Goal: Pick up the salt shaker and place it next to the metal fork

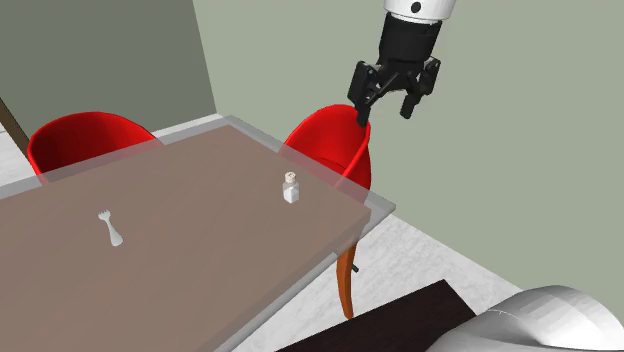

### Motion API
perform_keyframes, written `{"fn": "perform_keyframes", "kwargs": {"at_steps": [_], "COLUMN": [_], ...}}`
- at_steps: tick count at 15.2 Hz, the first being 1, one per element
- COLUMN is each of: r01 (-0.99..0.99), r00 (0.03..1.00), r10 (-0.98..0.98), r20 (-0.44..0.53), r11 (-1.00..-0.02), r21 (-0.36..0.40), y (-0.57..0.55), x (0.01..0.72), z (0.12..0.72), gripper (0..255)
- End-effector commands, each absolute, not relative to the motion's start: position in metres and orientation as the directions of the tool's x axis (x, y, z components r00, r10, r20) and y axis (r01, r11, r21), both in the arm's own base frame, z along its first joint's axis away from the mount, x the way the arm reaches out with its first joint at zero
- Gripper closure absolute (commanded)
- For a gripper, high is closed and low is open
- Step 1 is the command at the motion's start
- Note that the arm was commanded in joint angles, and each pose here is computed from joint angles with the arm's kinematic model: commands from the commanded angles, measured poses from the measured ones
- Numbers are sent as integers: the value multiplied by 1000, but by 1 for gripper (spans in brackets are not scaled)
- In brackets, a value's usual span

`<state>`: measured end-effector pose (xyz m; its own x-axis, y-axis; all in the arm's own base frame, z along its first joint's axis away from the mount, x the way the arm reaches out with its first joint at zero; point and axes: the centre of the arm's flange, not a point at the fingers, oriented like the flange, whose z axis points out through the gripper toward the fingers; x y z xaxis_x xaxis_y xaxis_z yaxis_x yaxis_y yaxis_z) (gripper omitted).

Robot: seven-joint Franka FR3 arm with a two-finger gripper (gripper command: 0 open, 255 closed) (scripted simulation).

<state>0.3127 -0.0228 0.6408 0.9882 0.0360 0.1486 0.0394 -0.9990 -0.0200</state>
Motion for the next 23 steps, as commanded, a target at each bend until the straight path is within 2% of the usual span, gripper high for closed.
{"fn": "perform_keyframes", "kwargs": {"at_steps": [1,23], "r01": [39,198], "r00": [988,938], "r10": [36,182], "r20": [149,294], "r11": [-999,-980], "r21": [-20,-27], "y": [-23,31], "x": [313,470], "z": [641,416], "gripper": [0,0]}}
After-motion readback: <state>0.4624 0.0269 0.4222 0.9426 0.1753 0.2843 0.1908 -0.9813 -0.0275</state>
